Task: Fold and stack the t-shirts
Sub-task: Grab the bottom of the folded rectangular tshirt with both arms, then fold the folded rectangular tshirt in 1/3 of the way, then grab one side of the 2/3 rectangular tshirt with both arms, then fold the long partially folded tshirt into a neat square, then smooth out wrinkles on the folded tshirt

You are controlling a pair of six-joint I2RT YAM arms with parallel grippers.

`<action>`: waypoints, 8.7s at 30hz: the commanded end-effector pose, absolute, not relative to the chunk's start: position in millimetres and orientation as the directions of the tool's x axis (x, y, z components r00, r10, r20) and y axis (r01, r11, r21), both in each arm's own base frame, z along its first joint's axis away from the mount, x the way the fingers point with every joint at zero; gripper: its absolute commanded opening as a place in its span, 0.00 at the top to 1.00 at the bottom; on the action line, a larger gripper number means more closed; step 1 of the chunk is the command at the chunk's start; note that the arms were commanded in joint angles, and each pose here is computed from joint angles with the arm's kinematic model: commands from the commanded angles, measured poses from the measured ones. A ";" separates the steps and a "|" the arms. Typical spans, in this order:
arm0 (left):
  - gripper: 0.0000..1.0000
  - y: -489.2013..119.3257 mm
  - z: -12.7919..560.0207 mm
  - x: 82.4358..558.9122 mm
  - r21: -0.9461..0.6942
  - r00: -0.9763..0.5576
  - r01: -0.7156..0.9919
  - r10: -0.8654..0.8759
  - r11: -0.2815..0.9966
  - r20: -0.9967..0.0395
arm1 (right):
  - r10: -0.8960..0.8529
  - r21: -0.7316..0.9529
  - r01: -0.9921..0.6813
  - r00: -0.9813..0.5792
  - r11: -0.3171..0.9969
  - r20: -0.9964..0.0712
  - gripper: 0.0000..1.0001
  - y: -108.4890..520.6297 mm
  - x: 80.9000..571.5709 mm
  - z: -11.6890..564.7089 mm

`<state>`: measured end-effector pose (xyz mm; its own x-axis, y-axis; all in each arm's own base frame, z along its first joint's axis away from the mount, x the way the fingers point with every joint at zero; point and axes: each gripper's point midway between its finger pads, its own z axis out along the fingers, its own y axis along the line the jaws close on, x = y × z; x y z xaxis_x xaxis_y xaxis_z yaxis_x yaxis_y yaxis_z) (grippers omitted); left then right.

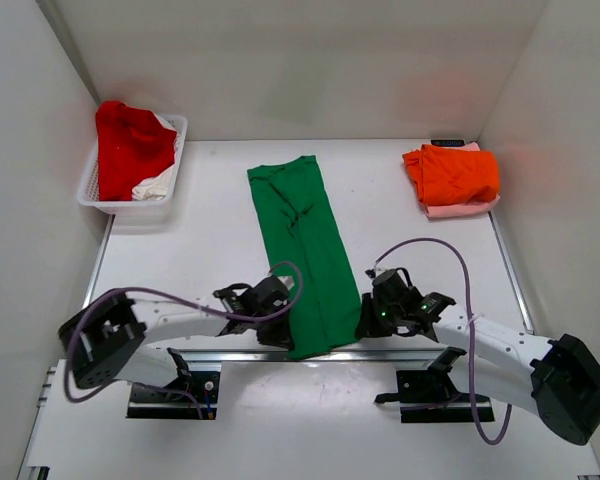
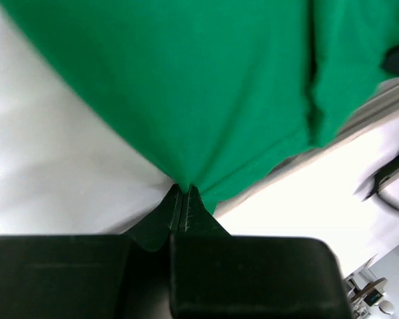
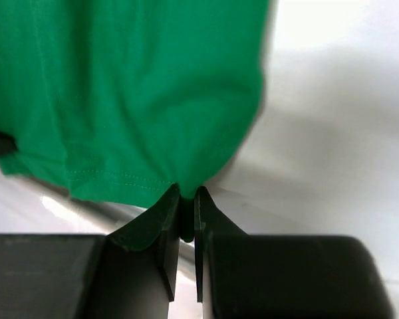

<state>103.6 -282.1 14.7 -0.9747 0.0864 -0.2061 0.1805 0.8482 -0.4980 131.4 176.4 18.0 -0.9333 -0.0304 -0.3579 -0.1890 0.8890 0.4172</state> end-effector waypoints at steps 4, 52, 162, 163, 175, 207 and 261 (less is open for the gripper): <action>1.00 -220.2 13.6 63.8 -0.447 -0.987 0.139 0.084 0.884 -0.140 | -0.163 0.385 -0.256 -0.952 0.887 -0.259 1.00 184.1 83.5 9.3; 0.55 -147.2 123.1 478.1 -0.784 -0.681 -0.124 -0.627 0.609 -0.379 | 0.036 0.361 -0.361 -0.662 0.860 -0.749 0.44 212.3 501.4 158.1; 0.97 -99.5 30.7 426.7 -0.610 -0.716 -0.319 -0.606 0.726 -0.347 | -0.090 0.346 -0.753 -0.470 0.560 -0.878 0.72 368.3 557.9 153.4; 0.96 -99.6 33.7 428.0 -0.614 -0.715 -0.315 -0.606 0.724 -0.348 | -0.069 0.363 -0.767 -0.465 0.529 -0.883 0.66 370.6 557.7 157.3; 0.58 -94.8 80.0 455.1 -0.651 -0.652 -0.232 -0.612 0.723 -0.448 | -0.010 0.197 -0.867 -0.227 0.457 -0.974 0.09 371.9 540.4 215.7; 0.52 -178.0 104.0 366.4 -0.651 -0.774 -0.045 -0.438 0.758 -0.456 | -0.286 0.470 -0.554 -0.801 0.687 -0.526 1.00 292.0 334.8 34.6; 0.55 -202.5 13.1 221.8 -0.553 -0.919 -0.030 -0.240 0.832 -0.312 | -0.248 0.390 -0.609 -0.706 0.690 -0.663 1.00 310.9 446.2 41.6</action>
